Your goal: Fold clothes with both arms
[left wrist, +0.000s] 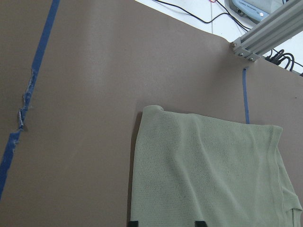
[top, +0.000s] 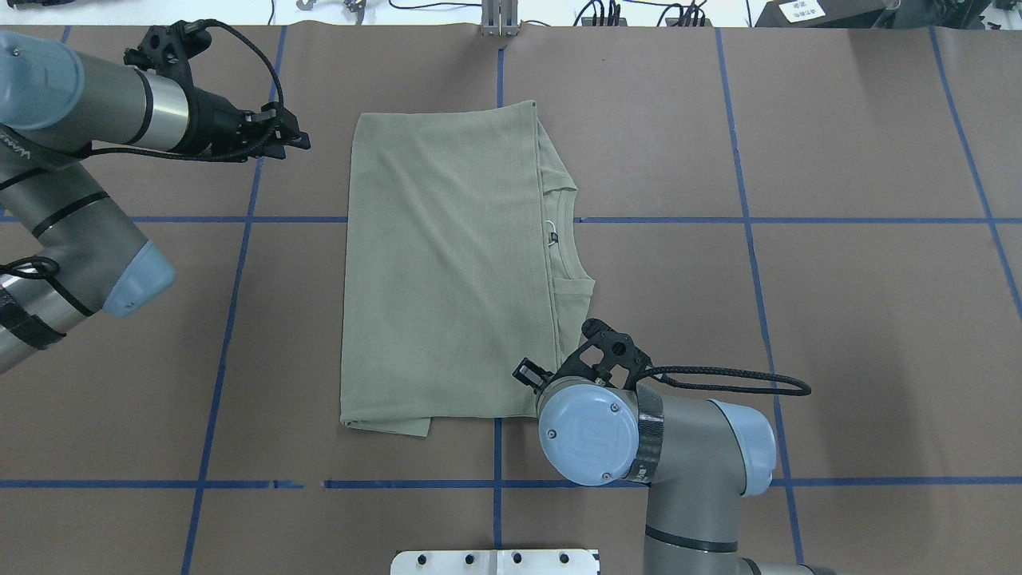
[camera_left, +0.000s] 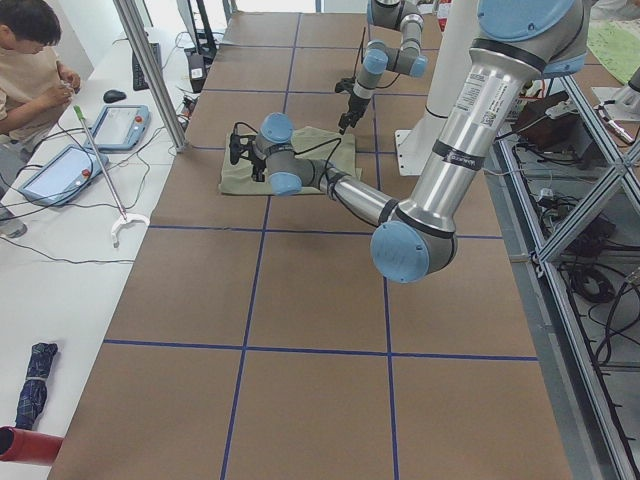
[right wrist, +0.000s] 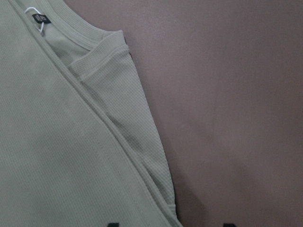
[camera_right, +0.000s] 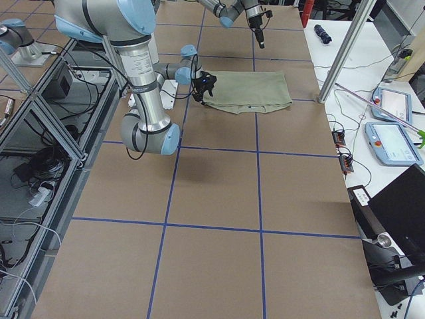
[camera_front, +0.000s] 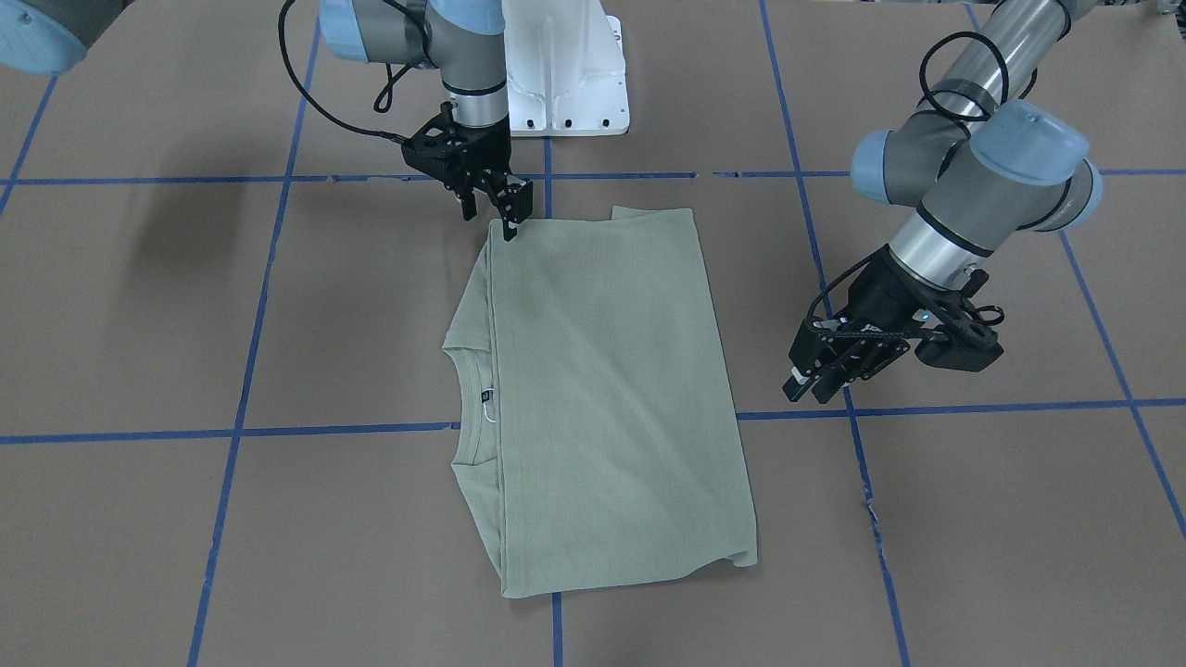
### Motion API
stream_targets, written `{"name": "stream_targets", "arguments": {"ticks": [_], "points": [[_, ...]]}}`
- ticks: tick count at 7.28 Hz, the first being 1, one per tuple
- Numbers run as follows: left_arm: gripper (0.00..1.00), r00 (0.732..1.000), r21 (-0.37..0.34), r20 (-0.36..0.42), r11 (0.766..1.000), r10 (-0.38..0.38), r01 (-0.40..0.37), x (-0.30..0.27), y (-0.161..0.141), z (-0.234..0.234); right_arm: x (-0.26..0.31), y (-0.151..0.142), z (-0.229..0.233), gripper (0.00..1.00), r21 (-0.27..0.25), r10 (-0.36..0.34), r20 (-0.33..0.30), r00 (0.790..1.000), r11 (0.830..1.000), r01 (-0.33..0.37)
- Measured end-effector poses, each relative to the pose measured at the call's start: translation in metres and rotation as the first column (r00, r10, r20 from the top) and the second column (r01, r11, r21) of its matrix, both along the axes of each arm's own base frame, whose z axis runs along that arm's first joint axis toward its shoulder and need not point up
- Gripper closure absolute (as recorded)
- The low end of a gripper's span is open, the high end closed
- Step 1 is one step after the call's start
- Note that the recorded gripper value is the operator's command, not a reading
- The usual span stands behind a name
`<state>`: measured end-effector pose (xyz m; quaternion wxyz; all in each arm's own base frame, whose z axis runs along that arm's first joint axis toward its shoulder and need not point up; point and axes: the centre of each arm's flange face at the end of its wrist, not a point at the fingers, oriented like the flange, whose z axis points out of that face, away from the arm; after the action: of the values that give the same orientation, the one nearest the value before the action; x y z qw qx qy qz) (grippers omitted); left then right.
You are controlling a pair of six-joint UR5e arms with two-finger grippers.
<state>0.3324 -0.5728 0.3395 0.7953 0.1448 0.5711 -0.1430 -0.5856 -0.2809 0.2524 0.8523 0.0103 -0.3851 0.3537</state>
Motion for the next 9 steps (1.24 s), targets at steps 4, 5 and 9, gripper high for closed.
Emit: {"name": "stream_targets", "arguments": {"ticks": [4,5,9], "points": [[0.5,1.0,0.0,0.0,1.0,0.0,0.0,0.0,0.0,0.0,-0.006,-0.011,0.009,0.29,-0.001,0.007,-0.027,1.0,1.0,-0.007],[0.5,1.0,0.0,0.0,1.0,0.0,0.0,0.0,0.0,0.0,-0.008,-0.012,0.007,0.29,-0.001,0.008,-0.025,1.0,1.0,-0.008],[0.5,1.0,0.0,0.0,1.0,0.0,0.0,0.0,0.0,0.0,-0.011,-0.013,0.003,0.29,0.002,0.013,0.009,1.0,1.0,-0.013]]}}
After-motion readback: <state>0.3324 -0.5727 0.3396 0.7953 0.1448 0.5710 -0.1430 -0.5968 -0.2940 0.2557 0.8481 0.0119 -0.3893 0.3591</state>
